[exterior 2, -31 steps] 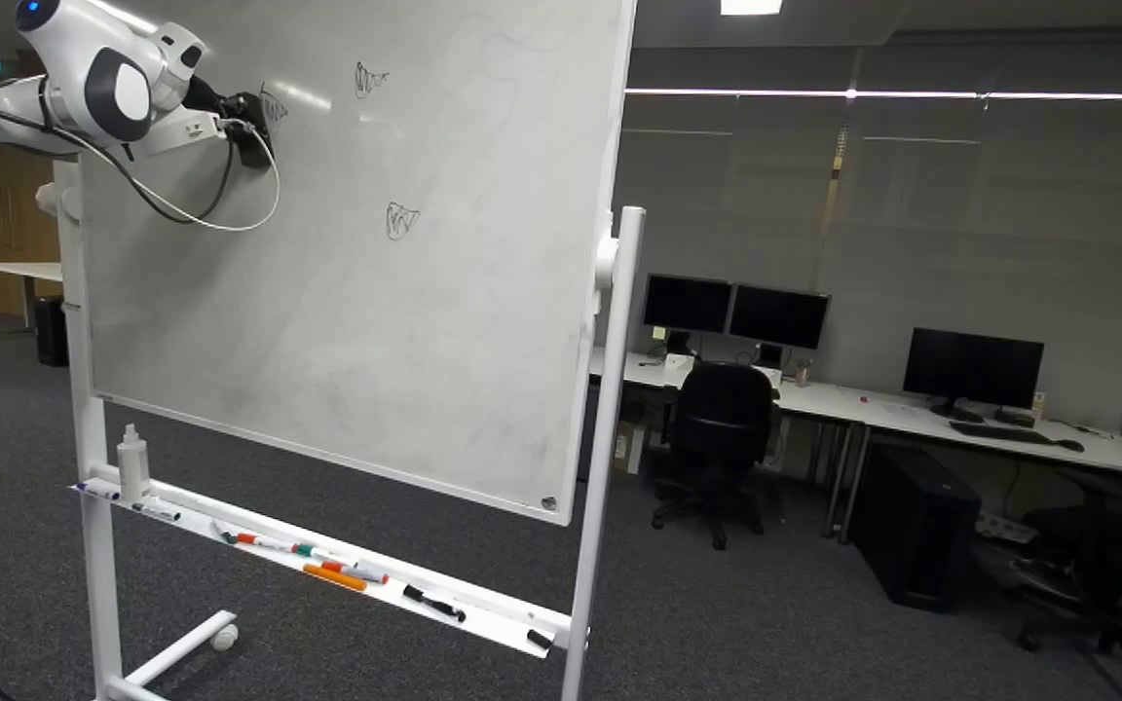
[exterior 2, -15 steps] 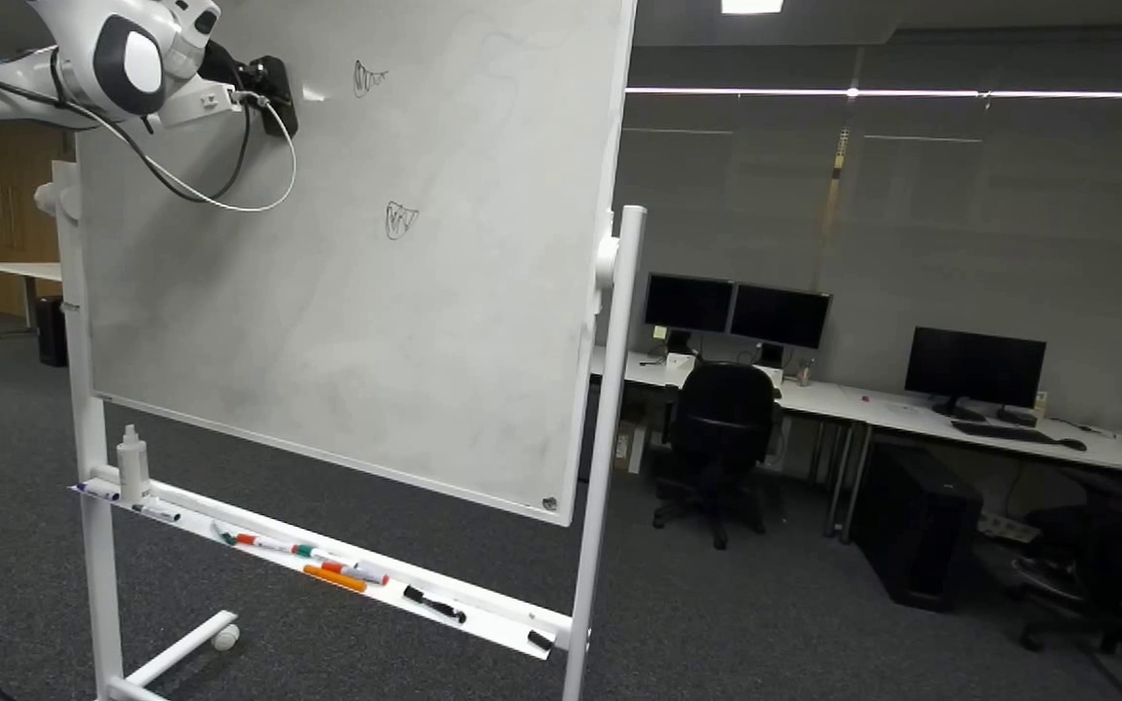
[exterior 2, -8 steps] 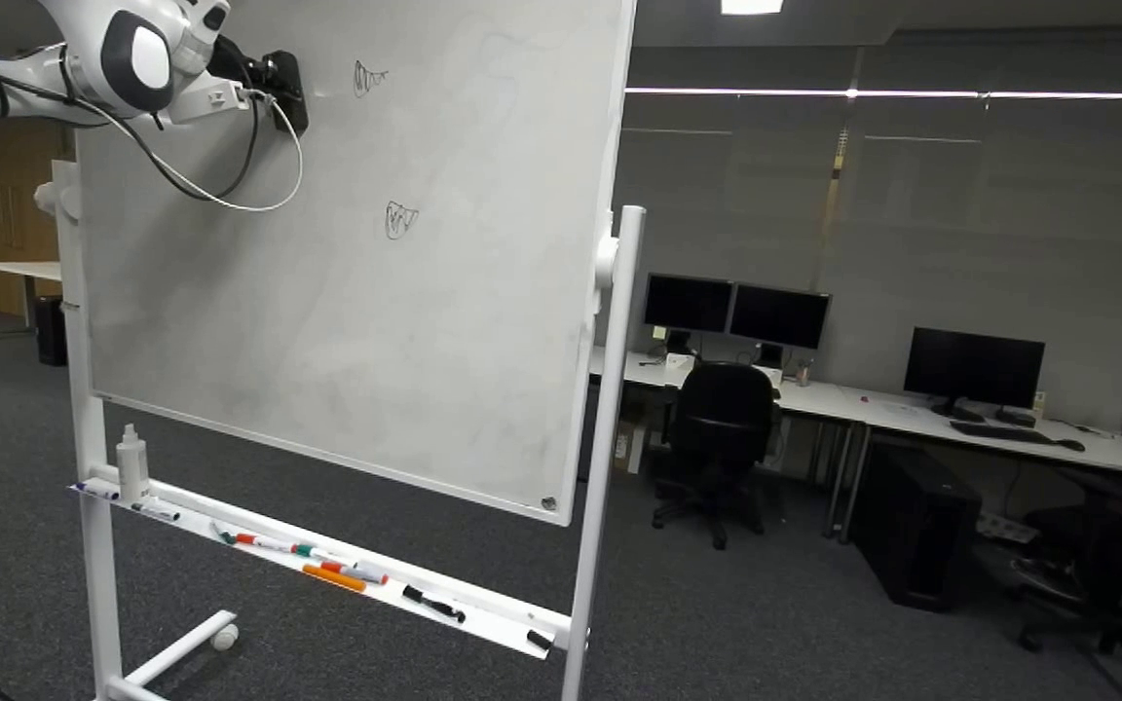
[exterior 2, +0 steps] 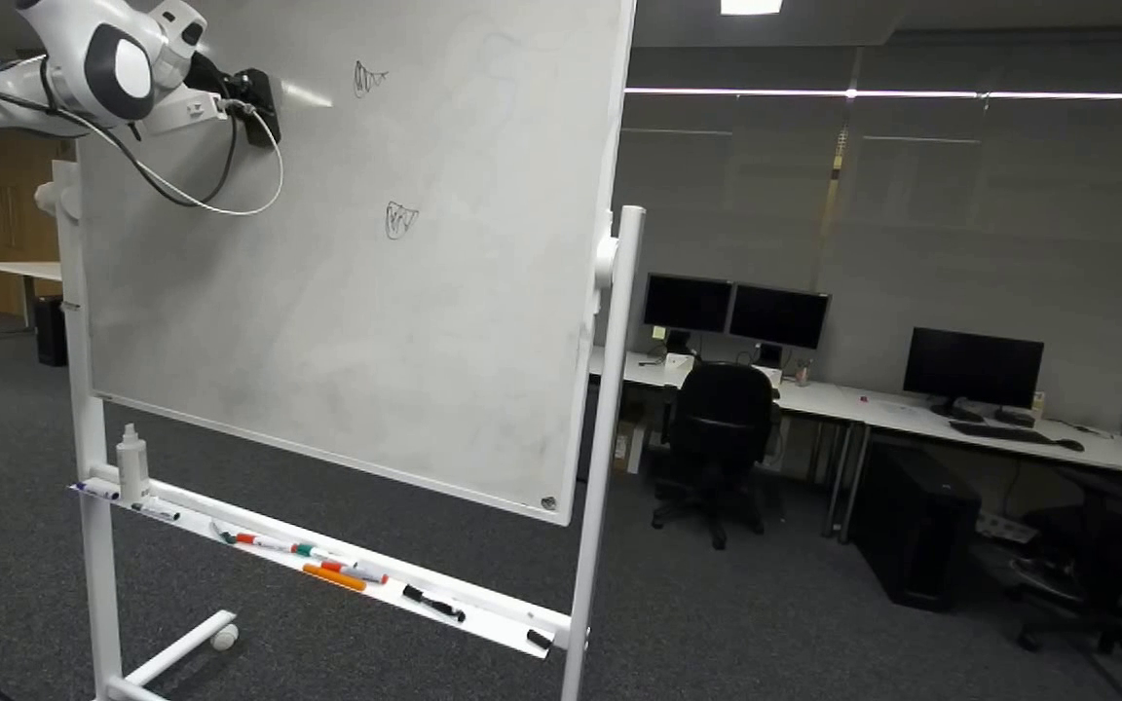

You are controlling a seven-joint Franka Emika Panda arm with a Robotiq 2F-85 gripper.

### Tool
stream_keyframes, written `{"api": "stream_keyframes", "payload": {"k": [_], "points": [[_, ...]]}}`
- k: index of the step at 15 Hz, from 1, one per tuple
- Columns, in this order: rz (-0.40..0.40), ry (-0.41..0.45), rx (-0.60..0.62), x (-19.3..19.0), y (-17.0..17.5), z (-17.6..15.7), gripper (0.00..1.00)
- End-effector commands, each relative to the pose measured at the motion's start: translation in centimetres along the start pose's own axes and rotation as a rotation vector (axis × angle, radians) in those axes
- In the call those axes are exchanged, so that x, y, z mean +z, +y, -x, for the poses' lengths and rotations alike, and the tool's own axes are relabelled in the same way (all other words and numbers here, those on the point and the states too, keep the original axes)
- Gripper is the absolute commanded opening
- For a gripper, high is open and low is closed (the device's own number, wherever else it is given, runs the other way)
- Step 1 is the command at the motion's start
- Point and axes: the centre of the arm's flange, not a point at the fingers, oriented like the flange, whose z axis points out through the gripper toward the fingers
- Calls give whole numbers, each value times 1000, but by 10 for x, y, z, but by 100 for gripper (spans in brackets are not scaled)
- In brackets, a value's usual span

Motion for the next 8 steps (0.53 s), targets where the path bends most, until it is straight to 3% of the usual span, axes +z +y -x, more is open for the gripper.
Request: {"api": "stream_keyframes", "payload": {"k": [1, 5, 8], "points": [[-68, -52, -58, 28, -40, 18, 30], [-94, -68, -68, 32, -54, 23, 30], [-67, -51, -37, 33, -36, 10, 30]]}}
